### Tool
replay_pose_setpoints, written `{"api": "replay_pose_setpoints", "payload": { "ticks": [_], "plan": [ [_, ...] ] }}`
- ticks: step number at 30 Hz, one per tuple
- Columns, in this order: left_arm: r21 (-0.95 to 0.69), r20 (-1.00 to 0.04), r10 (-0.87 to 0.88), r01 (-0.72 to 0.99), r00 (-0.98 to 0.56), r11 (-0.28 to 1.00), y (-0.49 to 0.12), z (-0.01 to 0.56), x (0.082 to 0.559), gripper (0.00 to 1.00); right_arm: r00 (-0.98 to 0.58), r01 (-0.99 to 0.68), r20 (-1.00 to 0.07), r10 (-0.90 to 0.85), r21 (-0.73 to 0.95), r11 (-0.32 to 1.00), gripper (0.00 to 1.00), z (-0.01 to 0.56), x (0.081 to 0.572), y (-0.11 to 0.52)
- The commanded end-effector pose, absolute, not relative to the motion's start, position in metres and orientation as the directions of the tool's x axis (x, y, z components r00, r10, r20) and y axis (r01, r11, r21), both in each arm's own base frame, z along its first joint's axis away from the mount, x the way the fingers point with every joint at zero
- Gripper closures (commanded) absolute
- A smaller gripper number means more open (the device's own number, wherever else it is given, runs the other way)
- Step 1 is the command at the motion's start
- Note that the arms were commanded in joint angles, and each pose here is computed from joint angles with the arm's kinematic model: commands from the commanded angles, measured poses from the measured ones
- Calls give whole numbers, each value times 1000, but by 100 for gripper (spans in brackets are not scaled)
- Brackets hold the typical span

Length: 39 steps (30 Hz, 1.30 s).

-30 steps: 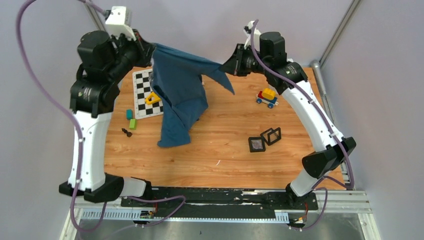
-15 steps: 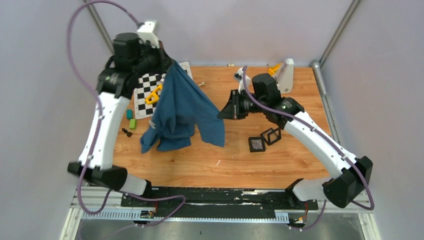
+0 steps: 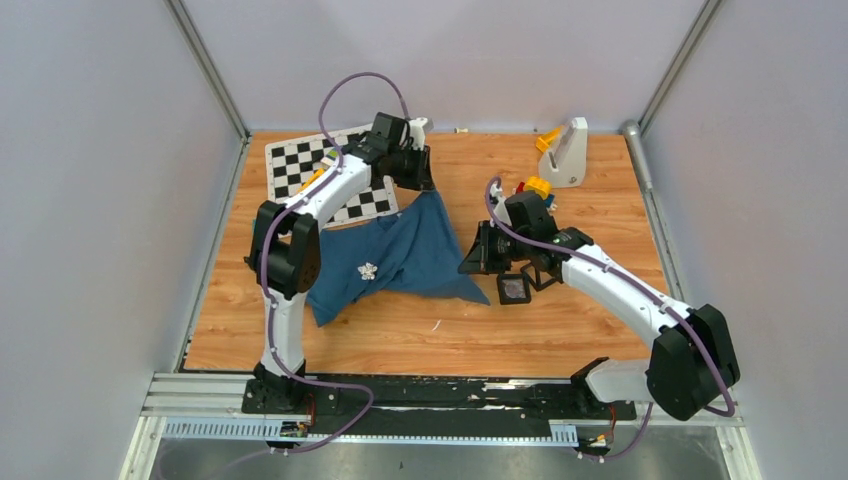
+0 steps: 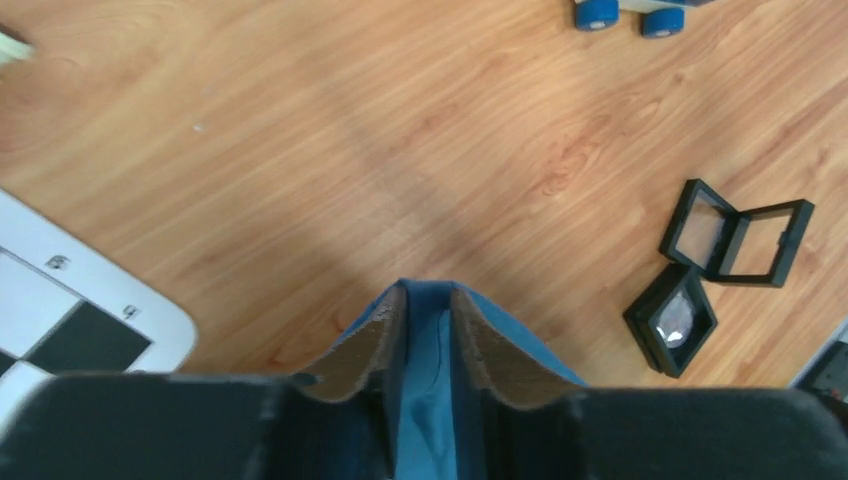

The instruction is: Remove the brooch from the garment

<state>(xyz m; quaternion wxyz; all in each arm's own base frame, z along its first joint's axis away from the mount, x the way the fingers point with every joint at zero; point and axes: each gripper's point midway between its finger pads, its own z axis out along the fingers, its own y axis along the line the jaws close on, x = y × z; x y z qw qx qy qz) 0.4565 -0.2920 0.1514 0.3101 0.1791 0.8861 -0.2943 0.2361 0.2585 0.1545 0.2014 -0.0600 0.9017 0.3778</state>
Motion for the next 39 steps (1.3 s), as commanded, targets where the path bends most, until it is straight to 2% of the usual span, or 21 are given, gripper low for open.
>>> {"api": "replay_pose_setpoints", "payload": {
  "ticks": [1, 2, 3, 4, 6, 11, 14, 17, 20, 30, 34, 39],
  "plan": [
    [-326, -751, 161, 571, -641, 753, -296, 198, 462, 53, -879, -300, -475, 45, 622, 724, 100, 159, 242, 250],
    [-292, -764, 160, 555, -626, 779, -286, 211, 459, 34, -877, -296, -479, 50, 617, 729, 100, 159, 243, 246],
    [-239, -743, 171, 496, -647, 835, -267, 201, 457, 29, -875, -292, -481, 55, 615, 733, 100, 158, 243, 244],
    [-205, -763, 170, 483, -624, 851, -255, 220, 449, 23, -875, -290, -482, 57, 614, 735, 100, 158, 244, 242],
    [-131, -744, 177, 401, -644, 906, -223, 214, 428, 17, -874, -285, -483, 62, 611, 739, 100, 156, 245, 238],
    [-66, -734, 135, 267, -666, 961, -170, 209, 371, 15, -870, -281, -488, 65, 601, 748, 100, 152, 250, 236],
    [-58, -715, 145, 265, -684, 962, -154, 185, 321, 24, -873, -285, -483, 64, 613, 737, 100, 151, 250, 239],
    [-61, -719, 134, 254, -682, 965, -151, 174, 290, 30, -879, -288, -474, 57, 622, 728, 100, 149, 251, 242],
    [-70, -736, 141, 281, -662, 957, -156, 164, 267, 33, -887, -284, -458, 51, 629, 723, 100, 144, 251, 245],
    [-14, -705, 218, 320, -675, 947, -172, 119, 265, 33, -906, -267, -420, 52, 662, 701, 100, 139, 252, 253],
    [4, -698, 253, 349, -670, 937, -182, 104, 269, 39, -905, -269, -422, 56, 670, 692, 100, 143, 253, 255],
    [-12, -666, 263, 362, -698, 932, -192, 81, 272, 53, -899, -278, -434, 49, 655, 702, 100, 142, 257, 255]
  ]
}}
